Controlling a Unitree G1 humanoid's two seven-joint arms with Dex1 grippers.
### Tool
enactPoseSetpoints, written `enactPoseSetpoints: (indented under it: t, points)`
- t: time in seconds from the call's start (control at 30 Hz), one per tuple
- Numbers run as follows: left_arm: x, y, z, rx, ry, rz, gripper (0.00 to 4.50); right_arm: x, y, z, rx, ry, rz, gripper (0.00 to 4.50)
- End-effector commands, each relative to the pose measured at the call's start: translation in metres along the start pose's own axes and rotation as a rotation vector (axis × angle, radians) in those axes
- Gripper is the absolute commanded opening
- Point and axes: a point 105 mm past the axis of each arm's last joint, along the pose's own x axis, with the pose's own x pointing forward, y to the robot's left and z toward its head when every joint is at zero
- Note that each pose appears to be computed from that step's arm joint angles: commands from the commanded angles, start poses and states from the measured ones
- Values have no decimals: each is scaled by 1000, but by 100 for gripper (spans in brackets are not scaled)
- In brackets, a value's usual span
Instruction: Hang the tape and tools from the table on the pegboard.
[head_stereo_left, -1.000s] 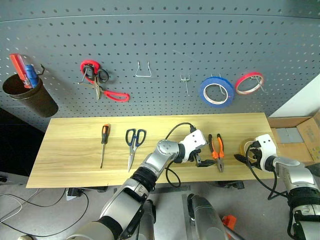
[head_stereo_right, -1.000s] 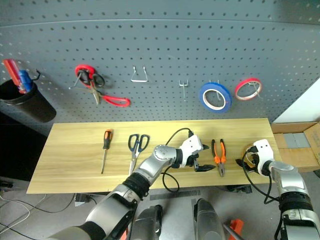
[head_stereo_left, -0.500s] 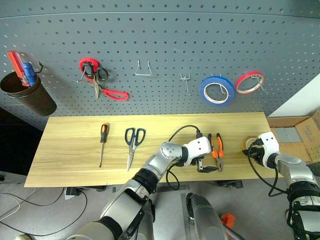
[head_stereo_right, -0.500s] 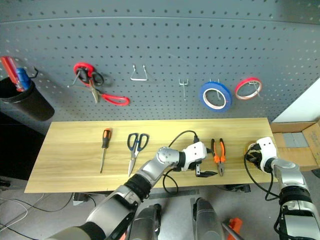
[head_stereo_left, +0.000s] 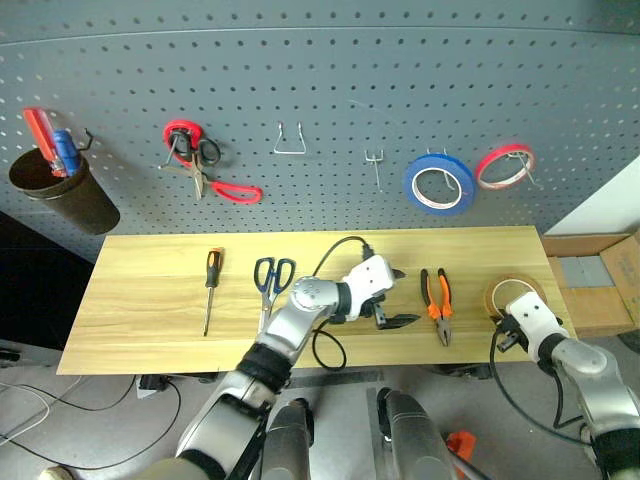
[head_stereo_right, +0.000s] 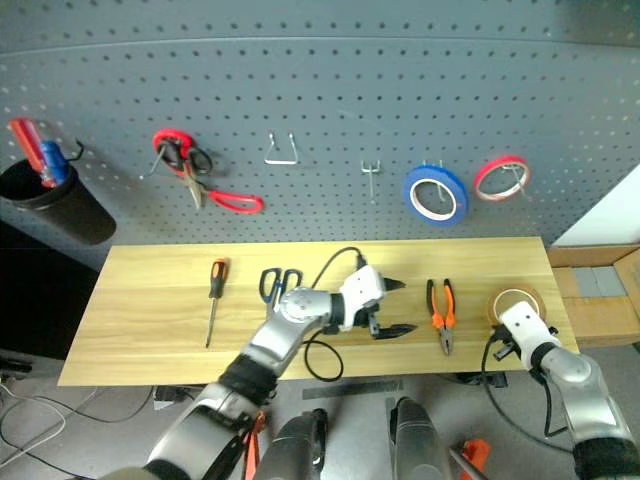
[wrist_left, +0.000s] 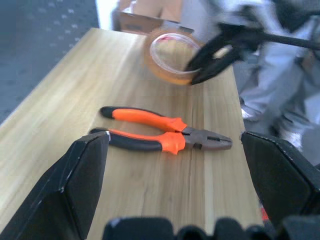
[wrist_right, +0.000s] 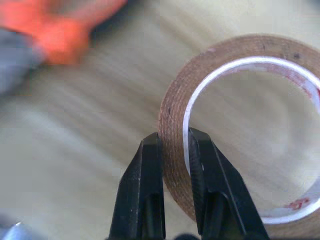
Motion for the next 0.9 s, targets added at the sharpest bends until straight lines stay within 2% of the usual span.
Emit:
enactPoseSetpoints:
  t: [0.03,0.1,0.23,0.37,0.57,0.73,0.9]
  points:
    - [-22,0,19,-6,-53,76,450,-20,6,52,-183,-181,-76,11]
    - [-33,1,21,-24,-46,124,450,-25,22,67,-268,-245,-66,11]
    - [-69,9,23,-87,-40,317,450,-8,58,98,-379,-414,-27,11]
    - [-94,2,25,-158,-58,430,450,25,66,132,-421,-547,-28,11]
    - [-112,0,17,-184,-19,543,450,70,75,174,-467,-688,-3,11]
    - [-114,12,21,-156,-26,591,450,96,71,193,-451,-714,46,11]
    - [-114,23,27,-136,-41,625,450,111,60,186,-429,-651,100,11]
